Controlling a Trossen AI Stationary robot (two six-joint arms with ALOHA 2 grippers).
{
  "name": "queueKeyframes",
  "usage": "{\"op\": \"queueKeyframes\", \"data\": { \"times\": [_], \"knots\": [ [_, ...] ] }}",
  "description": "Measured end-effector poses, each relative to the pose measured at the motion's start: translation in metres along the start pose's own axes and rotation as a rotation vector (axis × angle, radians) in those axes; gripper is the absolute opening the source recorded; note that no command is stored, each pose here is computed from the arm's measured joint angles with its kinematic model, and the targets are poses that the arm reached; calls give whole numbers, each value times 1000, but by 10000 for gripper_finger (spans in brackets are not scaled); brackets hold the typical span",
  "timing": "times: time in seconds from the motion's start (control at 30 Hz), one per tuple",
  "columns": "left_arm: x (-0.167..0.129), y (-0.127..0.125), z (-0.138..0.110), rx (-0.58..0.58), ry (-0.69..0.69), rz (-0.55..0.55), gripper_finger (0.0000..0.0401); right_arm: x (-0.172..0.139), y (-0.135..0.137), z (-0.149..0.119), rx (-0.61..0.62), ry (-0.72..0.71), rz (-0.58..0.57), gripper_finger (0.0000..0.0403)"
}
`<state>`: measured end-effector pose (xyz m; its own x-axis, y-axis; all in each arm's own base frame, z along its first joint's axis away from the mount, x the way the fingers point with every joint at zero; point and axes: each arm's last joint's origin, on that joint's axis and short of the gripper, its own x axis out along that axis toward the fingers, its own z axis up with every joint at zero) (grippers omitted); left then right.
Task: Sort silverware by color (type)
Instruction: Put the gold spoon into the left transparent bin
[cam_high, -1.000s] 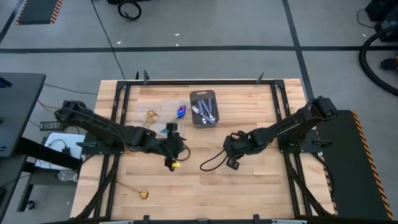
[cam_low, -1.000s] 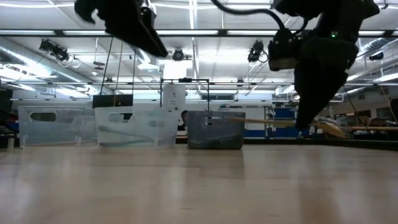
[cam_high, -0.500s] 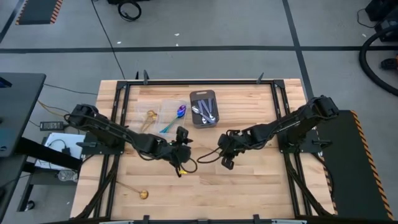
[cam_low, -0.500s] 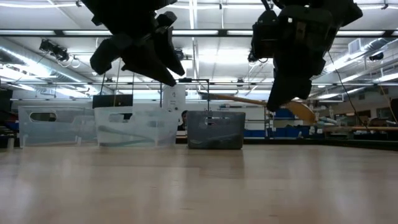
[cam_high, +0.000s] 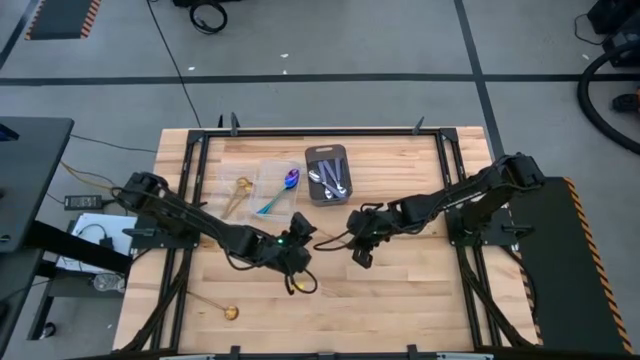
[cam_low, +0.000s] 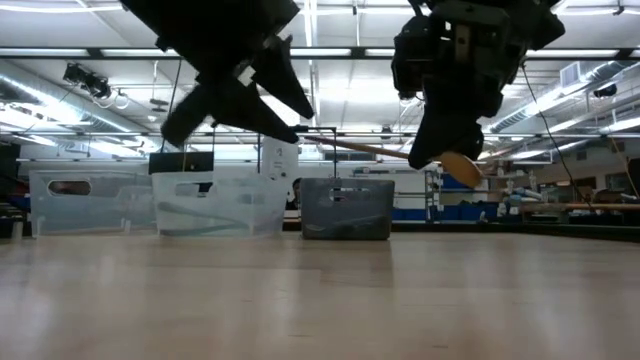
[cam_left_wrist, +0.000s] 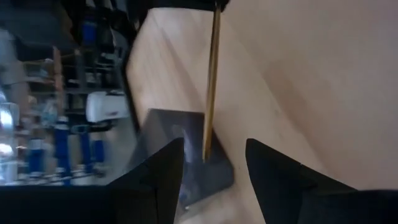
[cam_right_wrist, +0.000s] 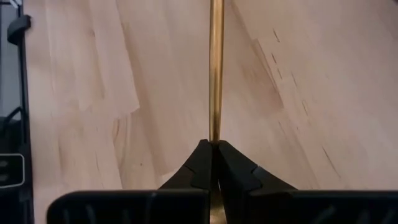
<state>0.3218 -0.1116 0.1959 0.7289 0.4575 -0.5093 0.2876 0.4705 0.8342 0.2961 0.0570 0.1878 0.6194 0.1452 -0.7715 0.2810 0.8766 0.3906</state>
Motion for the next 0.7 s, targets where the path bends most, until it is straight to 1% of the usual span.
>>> {"op": "queueKeyframes", "data": {
  "times": [0.13,0.2,0.4,0.53,0.7],
  "knots": [
    [9,-2,4,74,39,62,181,0,-1,2,9,-8,1,20],
    [13,-2,4,91,47,73,181,0,-1,3,10,-16,6,20],
    [18,2,0,88,67,79,177,0,1,5,9,-37,34,20],
    [18,2,1,137,66,77,162,0,3,7,2,-50,64,20],
    [18,2,1,138,60,79,131,0,3,8,1,-56,69,20]
  ]
}}
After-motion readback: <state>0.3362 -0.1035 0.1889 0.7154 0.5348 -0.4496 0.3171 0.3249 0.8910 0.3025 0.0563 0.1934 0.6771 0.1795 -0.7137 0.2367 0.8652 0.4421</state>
